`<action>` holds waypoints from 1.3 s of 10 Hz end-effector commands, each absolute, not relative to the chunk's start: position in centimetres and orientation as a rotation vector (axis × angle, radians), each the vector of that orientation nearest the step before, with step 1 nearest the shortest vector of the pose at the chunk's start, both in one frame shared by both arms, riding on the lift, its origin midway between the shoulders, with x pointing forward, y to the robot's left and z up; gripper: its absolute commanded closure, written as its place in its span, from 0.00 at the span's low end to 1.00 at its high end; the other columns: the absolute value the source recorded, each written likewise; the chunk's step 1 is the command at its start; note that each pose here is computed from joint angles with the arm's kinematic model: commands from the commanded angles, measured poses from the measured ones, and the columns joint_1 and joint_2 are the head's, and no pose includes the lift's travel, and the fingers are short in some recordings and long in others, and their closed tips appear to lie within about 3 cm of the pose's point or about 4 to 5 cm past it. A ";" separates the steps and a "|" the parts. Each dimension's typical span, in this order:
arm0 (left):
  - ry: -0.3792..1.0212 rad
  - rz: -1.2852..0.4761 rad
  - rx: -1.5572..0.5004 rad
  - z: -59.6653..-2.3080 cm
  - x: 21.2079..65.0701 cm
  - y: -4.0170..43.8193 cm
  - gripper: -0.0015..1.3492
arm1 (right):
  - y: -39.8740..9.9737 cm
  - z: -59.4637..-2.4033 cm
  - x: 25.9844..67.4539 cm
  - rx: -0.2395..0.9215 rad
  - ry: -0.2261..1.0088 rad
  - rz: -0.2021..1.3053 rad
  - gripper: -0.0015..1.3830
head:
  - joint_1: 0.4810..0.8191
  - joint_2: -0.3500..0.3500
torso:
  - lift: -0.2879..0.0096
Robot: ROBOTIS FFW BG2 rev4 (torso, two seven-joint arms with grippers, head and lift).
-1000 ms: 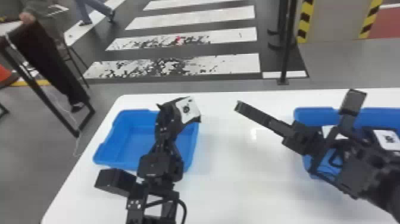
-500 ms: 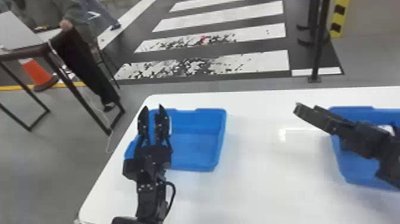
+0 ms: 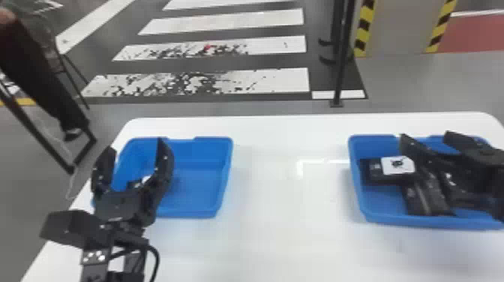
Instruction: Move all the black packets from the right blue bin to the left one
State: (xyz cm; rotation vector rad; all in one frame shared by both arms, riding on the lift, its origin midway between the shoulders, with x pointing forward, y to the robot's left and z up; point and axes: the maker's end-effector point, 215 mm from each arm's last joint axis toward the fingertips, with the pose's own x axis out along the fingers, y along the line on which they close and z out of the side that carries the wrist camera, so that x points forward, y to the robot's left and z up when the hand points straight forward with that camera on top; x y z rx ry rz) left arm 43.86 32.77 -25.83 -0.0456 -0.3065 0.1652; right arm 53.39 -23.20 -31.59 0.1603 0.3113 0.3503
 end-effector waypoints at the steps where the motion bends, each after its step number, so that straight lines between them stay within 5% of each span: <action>1: -0.249 0.151 -0.066 -26.2 43.5 32.6 0.10 | -25.4 -33.0 52.3 0.097 0.363 0.273 0.09 | 0.63 0.66 | 0.40; 6: -0.188 0.084 -0.096 -27.7 43.6 29.6 0.11 | -27.5 -39.0 54.6 0.071 0.502 0.200 0.10 | 0.63 0.53 | 0.40; 13: -0.174 0.075 -0.091 -28.2 43.7 29.4 0.11 | -24.1 -43.1 59.2 0.165 0.544 0.285 0.17 | 0.63 0.57 | 0.40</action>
